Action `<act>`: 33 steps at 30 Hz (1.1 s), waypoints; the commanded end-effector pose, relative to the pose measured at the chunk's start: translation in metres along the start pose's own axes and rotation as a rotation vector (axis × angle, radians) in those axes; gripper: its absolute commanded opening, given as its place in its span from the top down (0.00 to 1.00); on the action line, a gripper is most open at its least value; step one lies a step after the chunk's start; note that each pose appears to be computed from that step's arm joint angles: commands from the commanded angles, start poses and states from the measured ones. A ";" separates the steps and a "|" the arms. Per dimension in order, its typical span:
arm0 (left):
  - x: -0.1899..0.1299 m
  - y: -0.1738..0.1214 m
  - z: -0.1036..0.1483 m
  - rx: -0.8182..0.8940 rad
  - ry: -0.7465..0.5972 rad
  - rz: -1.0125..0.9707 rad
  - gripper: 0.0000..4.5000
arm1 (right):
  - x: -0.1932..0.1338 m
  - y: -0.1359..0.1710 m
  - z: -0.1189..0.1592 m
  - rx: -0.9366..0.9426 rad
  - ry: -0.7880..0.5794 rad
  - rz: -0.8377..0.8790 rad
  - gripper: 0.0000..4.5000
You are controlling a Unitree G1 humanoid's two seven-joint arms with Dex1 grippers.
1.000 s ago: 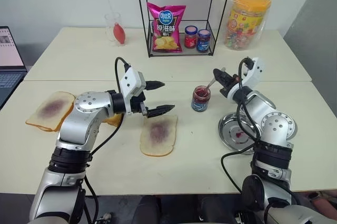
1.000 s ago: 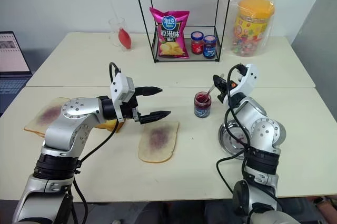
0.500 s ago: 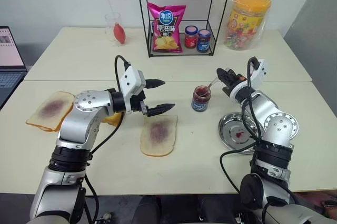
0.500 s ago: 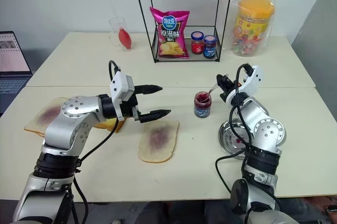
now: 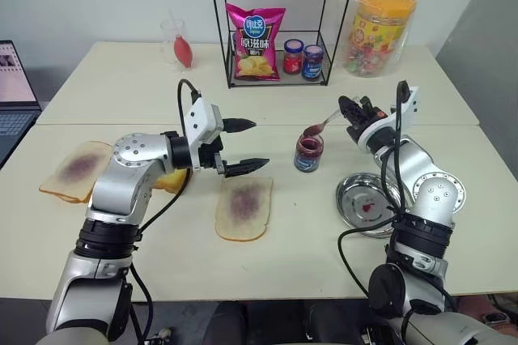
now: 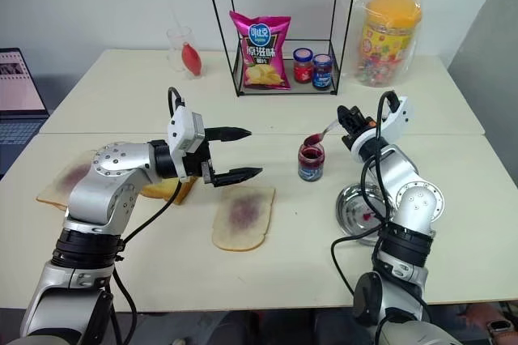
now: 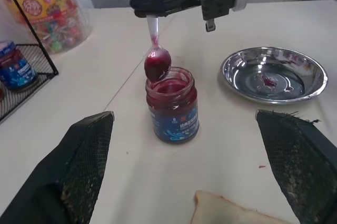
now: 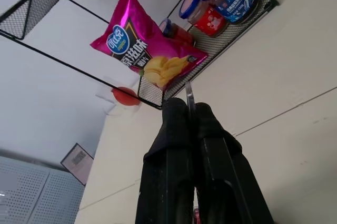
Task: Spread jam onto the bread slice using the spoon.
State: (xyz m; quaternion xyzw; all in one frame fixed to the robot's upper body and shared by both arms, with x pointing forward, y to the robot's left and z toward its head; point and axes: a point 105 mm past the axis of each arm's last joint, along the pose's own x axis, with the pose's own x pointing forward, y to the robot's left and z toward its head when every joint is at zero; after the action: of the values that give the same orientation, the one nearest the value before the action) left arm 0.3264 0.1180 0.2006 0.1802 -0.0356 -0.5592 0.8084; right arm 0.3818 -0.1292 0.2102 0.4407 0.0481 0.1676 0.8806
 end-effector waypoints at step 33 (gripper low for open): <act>-0.117 -0.080 -0.048 -0.149 0.303 -0.043 0.00 | -0.017 0.075 -0.193 -0.466 0.484 0.669 0.98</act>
State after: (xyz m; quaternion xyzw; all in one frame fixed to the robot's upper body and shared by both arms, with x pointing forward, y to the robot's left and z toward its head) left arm 0.2228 0.2144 0.1350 0.1923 0.1540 -0.5503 0.7978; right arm 0.3066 0.0483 0.1445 0.1824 0.0987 0.5275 0.8239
